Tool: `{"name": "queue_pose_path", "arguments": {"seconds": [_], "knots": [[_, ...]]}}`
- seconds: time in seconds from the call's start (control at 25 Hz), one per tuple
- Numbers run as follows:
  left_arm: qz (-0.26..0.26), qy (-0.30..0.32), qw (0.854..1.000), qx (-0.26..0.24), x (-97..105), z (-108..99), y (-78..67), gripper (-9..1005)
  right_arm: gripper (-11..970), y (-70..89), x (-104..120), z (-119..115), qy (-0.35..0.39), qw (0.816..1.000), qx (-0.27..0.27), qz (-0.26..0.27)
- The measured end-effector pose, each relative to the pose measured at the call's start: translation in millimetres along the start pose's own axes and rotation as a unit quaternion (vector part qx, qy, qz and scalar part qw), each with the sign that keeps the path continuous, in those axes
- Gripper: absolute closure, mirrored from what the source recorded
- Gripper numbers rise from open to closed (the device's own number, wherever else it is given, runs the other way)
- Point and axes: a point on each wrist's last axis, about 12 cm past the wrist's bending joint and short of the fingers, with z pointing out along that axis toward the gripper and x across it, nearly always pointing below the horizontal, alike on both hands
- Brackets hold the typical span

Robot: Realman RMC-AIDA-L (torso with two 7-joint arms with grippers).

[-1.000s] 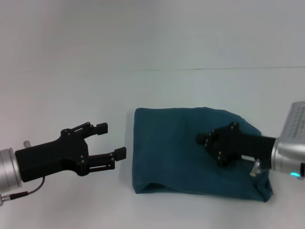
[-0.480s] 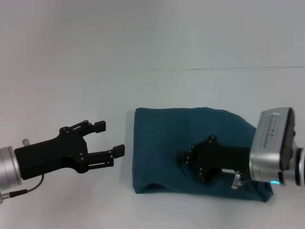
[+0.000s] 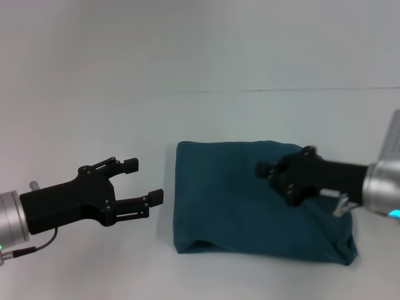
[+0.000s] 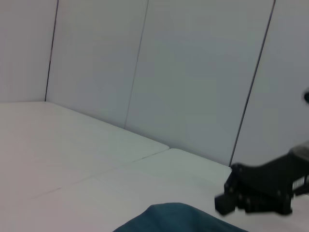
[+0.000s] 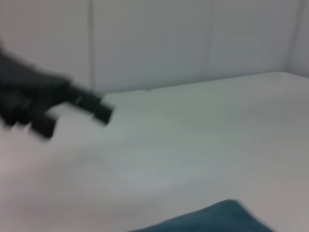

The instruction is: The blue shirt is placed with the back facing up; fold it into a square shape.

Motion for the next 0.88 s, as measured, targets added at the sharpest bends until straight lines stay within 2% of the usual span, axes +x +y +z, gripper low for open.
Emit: {"name": "queue_pose_path", "arguments": {"seconds": [0.24, 0.4, 0.64, 0.88], "knots": [[0.008, 0.002, 1.0, 0.004, -4.7, 1.2, 2.2, 112, 960, -15.4, -39.9, -51.9, 0.074, 0.995, 0.044, 0.048], [0.009, 0.009, 1.0, 0.016, -8.4, 1.9, 3.0, 115, 954, -21.0, -57.7, -74.2, 0.133, 0.987, 0.04, 0.086], [0.005, 0.034, 0.998, 0.044, -13.0, 2.7, 3.1, 119, 946, -31.3, -54.6, -77.7, 0.243, 0.961, 0.052, 0.118], [0.004, 0.04, 0.998, 0.046, -12.6, 3.2, 3.1, 123, 937, -26.2, -42.2, -70.1, 0.291, 0.947, 0.025, 0.133]]}}
